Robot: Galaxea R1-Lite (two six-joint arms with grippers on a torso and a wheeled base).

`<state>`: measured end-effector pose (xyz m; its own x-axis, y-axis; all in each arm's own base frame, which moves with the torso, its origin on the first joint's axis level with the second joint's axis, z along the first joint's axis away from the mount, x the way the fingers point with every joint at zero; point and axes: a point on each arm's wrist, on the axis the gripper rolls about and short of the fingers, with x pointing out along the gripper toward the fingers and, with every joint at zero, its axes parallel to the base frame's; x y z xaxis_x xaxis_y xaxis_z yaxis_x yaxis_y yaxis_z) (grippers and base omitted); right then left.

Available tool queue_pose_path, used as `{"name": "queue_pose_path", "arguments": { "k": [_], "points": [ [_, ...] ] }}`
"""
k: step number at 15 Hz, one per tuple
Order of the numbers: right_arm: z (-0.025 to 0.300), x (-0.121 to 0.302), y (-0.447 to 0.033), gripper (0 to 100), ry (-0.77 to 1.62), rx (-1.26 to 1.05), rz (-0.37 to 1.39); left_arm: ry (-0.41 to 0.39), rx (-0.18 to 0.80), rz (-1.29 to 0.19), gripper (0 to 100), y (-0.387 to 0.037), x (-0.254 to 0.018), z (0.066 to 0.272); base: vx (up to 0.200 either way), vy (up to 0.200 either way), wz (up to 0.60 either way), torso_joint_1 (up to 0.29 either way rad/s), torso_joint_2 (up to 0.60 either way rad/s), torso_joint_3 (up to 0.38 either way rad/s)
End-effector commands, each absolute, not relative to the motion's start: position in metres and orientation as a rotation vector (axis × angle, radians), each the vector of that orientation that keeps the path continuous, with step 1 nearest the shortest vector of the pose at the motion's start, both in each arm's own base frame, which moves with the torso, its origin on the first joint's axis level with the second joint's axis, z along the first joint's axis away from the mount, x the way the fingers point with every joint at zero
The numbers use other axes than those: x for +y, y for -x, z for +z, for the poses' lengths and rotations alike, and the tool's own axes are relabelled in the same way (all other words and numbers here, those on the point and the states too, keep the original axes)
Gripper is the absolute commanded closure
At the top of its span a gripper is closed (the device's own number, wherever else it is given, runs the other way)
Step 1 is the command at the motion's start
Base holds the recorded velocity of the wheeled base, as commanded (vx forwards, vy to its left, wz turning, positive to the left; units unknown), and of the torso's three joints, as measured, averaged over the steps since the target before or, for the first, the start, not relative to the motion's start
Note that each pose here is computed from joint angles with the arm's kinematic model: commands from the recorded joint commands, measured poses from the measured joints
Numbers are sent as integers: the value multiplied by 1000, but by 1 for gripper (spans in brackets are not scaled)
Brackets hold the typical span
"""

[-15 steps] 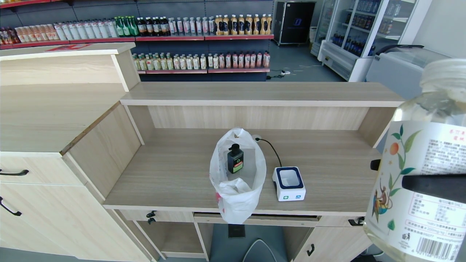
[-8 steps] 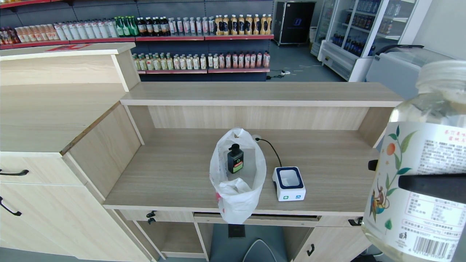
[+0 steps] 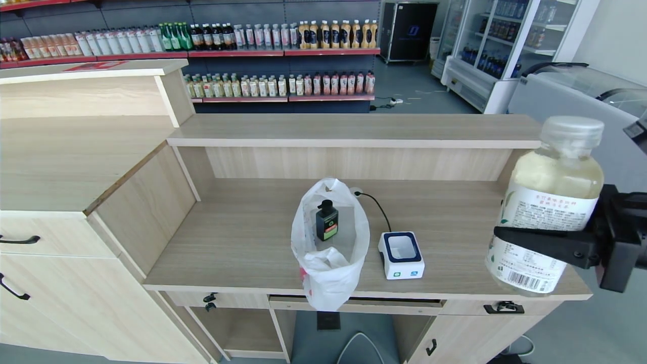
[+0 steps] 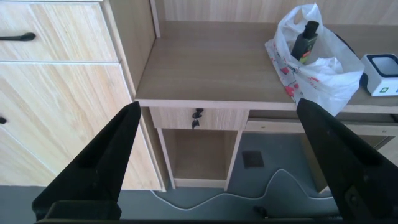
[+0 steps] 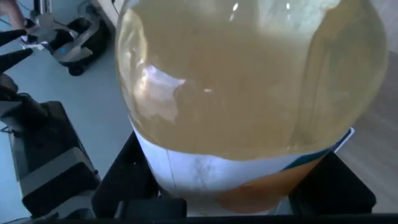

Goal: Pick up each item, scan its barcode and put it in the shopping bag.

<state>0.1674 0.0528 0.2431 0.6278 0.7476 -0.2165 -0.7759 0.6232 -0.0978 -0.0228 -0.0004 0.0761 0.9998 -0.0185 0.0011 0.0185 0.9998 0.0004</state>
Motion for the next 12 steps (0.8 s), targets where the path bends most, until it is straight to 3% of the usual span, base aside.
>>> {"name": "queue_pose_path", "arguments": {
  "k": [1,5,10,12],
  "points": [
    [212,15,-205,100,408,243,665,0,-2,-18,0,23,0,76,0,0,0,0,0,0],
    [195,-38,-235,100,759,178,486,0,-2,-18,0,23,0,76,0,0,0,0,0,0],
    [179,-49,-272,100,940,13,424,0,-2,-18,0,23,0,76,0,0,0,0,0,0],
    [173,-49,-282,100,1006,-48,414,0,-2,-18,0,23,0,76,0,0,600,2,0,0]
  ]
}}
